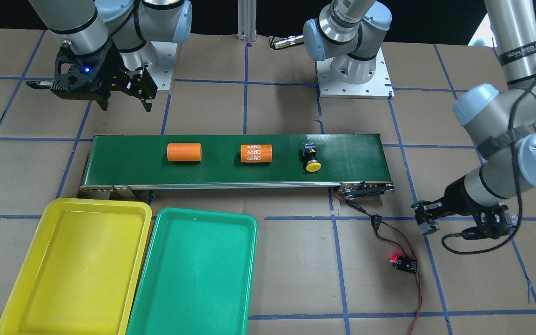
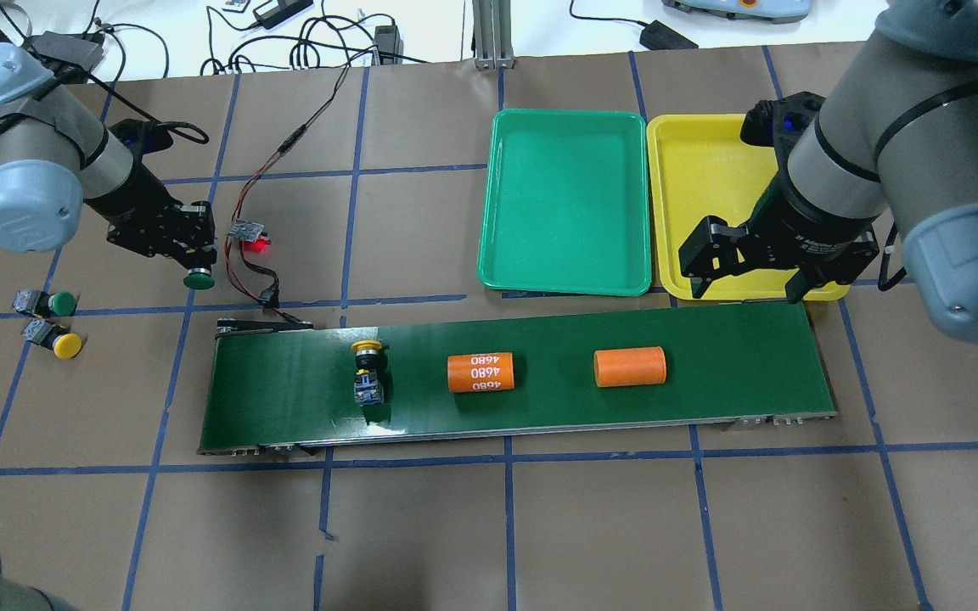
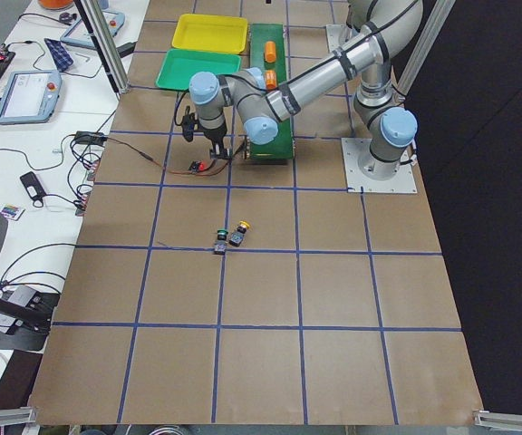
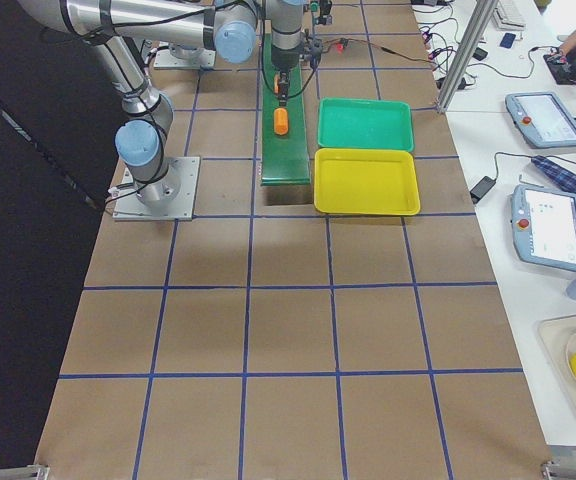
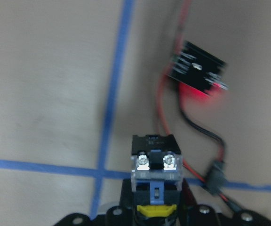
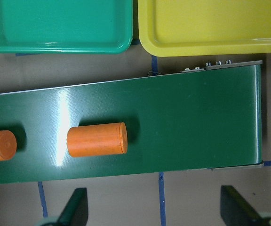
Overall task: Sort buttons by color to trays
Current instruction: 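Place the green-capped button on the belt and open the left gripper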
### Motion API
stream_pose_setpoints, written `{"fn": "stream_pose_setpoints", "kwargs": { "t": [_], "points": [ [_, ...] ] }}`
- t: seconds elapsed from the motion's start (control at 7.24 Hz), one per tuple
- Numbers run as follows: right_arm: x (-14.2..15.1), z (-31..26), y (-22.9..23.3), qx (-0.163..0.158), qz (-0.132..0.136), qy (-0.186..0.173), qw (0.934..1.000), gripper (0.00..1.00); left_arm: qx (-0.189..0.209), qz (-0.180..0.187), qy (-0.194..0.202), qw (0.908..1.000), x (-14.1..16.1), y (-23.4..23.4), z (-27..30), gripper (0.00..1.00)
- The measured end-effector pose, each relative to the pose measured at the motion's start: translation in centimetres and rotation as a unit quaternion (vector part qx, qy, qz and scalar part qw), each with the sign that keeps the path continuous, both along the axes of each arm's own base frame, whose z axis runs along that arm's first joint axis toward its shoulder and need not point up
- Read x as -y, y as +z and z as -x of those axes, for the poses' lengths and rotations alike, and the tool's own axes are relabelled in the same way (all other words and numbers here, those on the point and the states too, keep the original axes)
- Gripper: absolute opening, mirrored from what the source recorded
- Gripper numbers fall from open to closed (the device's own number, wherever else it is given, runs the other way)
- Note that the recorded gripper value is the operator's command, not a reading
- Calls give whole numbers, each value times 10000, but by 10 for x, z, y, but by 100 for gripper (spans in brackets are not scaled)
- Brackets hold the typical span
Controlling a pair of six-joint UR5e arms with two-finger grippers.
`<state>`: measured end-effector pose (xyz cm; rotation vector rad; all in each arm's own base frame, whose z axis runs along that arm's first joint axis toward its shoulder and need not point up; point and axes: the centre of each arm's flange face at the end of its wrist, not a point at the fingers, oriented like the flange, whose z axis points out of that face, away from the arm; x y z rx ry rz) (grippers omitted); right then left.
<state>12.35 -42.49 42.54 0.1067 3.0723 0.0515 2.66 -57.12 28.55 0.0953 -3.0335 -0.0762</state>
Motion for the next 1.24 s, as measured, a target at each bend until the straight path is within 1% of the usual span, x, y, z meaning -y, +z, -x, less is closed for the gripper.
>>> {"fn": "stream_pose_setpoints", "kwargs": {
  "t": [0.14, 0.28, 0.41, 0.55, 0.69, 0.83, 1.11, 1.24],
  "points": [
    [1, 0, -2, 9, -26, 9, 10000, 100, 8, 4, -264, 9997, -26, 12, 31, 3],
    [1, 0, -3, 22, -36, 14, 10000, 100, -17, -84, -478, 9988, -57, 7, 51, 5],
    [1, 0, -3, 27, -33, 16, 10000, 100, -41, -149, -667, 9977, -87, -8, 63, 6],
    [1, 0, -3, 28, -25, 18, 10000, 100, -40, -144, -755, 9970, -108, -21, 69, 7],
    [1, 0, -2, 21, -15, 26, 10000, 100, -40, -157, -775, 9969, -120, -29, 72, 40],
    [1, 1, -2, -8, -13, 35, 10000, 100, -29, -144, -767, 9969, -124, -30, 73, 99],
    [0, 1, -2, -52, -47, 42, 10000, 100, -9, -96, -749, 9971, -123, -26, 72, 100],
    [0, 2, -2, -61, -46, 40, 10000, 100, 44, -6, -724, 9974, -116, -15, 68, 100]
  ]
}}
